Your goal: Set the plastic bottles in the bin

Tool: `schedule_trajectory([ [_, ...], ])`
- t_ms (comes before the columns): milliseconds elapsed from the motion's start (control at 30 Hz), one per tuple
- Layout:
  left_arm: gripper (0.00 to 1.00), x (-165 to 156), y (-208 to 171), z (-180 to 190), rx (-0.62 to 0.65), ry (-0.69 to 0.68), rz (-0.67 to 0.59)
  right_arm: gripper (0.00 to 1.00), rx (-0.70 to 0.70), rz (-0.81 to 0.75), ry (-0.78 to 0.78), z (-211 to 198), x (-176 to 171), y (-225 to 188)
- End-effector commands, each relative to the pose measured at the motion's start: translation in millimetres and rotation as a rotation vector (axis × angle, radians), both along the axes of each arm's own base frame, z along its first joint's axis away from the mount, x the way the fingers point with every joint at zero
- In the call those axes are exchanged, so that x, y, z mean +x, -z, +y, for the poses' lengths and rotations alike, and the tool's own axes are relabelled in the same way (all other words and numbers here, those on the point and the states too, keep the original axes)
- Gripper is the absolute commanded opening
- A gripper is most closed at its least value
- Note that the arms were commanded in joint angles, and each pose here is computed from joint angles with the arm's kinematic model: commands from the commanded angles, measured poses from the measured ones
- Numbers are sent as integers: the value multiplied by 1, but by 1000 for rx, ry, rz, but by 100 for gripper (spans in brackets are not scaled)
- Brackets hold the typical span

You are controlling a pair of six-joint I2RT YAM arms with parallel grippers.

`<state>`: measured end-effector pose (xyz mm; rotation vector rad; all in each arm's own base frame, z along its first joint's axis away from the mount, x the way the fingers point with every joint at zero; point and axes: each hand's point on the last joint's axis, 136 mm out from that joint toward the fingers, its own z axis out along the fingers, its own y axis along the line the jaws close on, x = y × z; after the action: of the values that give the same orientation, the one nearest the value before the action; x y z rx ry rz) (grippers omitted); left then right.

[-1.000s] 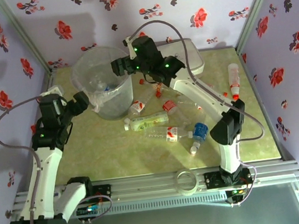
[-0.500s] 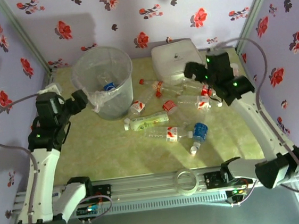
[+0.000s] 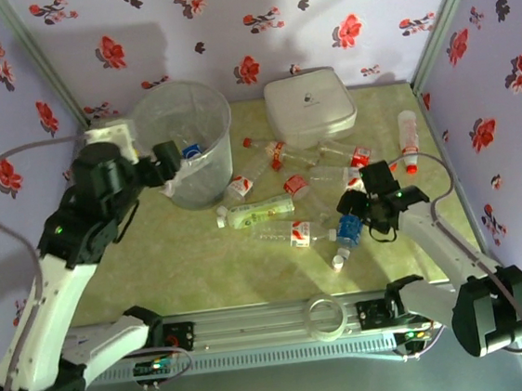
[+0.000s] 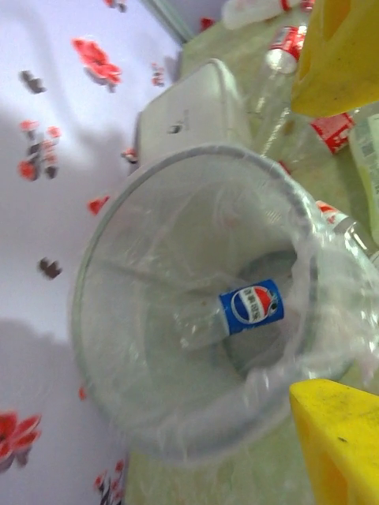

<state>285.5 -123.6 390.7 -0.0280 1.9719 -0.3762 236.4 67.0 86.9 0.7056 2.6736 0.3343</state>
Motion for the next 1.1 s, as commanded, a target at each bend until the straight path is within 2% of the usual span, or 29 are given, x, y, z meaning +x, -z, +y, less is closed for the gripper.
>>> schedule_trajectory([
  [0,87,13,5,-35,57,55,-6,86,59,-8,26,6,-5,2],
  [100,88,20,11,-80,65,146,-8,88,59,12,23,6,-11,9],
  [233,88,31,23,-104,59,181,13,89,73,15,22,9,-10,20],
  [567,89,25,37,-108,59,209,28,83,45,66,-1,9,-1,46],
  [667,89,27,39,-110,60,208,31,78,16,81,-11,3,0,50],
  [867,89,33,40,-119,46,220,35,68,-102,43,-26,-16,-1,23],
  [1067,89,38,35,-129,27,242,17,63,-206,-25,-40,-35,-3,-20],
])
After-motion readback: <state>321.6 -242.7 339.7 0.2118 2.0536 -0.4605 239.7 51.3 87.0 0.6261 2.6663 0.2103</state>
